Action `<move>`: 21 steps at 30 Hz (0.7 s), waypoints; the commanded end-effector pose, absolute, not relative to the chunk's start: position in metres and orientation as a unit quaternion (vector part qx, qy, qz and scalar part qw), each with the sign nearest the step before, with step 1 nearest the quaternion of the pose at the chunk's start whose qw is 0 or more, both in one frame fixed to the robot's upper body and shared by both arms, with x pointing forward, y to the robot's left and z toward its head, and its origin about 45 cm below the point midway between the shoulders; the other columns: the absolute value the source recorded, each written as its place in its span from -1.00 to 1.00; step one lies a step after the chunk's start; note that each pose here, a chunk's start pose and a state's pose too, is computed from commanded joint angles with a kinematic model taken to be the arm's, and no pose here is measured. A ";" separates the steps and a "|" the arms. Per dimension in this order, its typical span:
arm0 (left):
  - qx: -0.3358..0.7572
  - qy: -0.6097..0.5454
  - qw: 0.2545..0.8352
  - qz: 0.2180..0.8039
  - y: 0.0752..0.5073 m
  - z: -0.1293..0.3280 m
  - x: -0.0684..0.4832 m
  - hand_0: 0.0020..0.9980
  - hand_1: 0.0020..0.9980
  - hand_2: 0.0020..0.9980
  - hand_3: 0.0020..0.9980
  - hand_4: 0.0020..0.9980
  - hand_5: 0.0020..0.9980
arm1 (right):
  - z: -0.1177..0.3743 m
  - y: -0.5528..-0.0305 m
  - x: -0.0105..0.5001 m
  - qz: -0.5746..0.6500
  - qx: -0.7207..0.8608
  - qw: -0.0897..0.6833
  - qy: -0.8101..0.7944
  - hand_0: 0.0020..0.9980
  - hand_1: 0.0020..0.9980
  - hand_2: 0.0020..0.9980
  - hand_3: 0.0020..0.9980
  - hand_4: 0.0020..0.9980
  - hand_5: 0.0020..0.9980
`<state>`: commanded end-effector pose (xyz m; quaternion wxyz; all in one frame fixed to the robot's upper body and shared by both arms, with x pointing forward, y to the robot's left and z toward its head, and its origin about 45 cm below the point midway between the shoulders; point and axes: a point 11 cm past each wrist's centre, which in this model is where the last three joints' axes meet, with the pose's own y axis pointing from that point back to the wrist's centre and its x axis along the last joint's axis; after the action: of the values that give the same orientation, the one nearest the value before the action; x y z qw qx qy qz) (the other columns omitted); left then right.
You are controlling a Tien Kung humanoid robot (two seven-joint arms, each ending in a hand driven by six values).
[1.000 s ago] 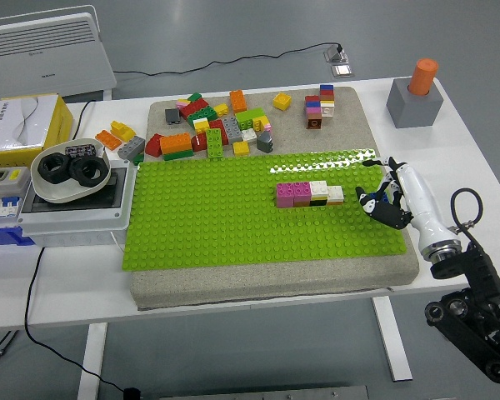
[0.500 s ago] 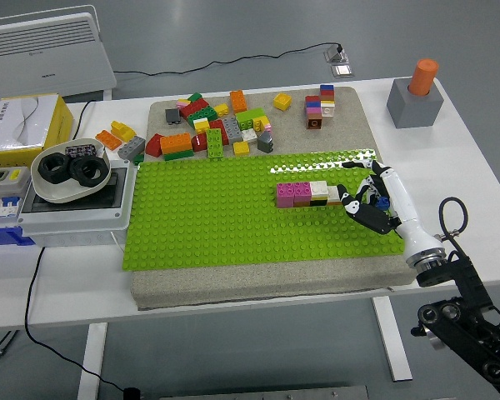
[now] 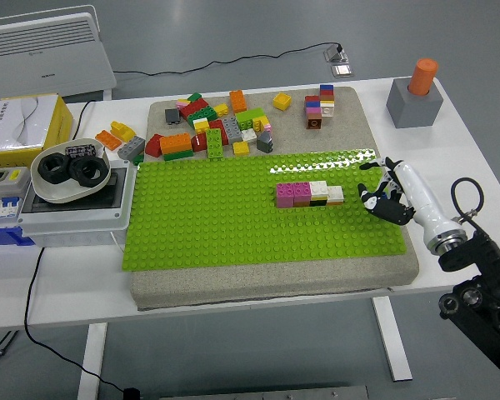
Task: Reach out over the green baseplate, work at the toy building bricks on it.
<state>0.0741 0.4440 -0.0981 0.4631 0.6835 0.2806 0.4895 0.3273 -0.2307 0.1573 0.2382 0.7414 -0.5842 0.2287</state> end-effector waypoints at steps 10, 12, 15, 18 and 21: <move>0.685 0.279 0.466 0.486 0.443 -0.098 0.076 0.44 0.18 0.02 0.13 -0.19 -0.24 | 0.136 -0.164 0.288 0.072 0.838 0.126 -0.525 -0.66 -0.68 -0.47 0.31 0.39 -0.27; 0.684 0.279 0.465 0.488 0.443 -0.098 0.076 0.44 0.18 0.02 0.13 -0.19 -0.24 | 0.133 -0.162 0.285 0.042 0.843 0.121 -0.522 -0.66 -0.68 -0.47 0.31 0.39 -0.27; 0.684 0.279 0.464 0.489 0.444 -0.098 0.076 0.44 0.18 0.02 0.13 -0.18 -0.24 | 0.131 -0.160 0.283 0.015 0.849 0.120 -0.514 -0.53 -0.58 -0.40 0.31 0.40 -0.24; 0.684 0.278 0.464 0.489 0.445 -0.097 0.076 0.44 0.18 0.02 0.13 -0.18 -0.24 | 0.131 -0.157 0.282 0.012 0.855 0.123 -0.504 -0.53 -0.58 -0.40 0.31 0.40 -0.24; 0.684 0.279 0.463 0.490 0.446 -0.097 0.075 0.44 0.18 0.01 0.13 -0.17 -0.24 | 0.132 -0.156 0.281 0.015 0.858 0.126 -0.499 -0.50 -0.56 -0.38 0.28 0.47 -0.43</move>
<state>0.0754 0.4459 -0.0971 0.4631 0.6836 0.2789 0.4903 0.2814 -0.1556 0.1318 0.1262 0.8575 -0.4985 0.0151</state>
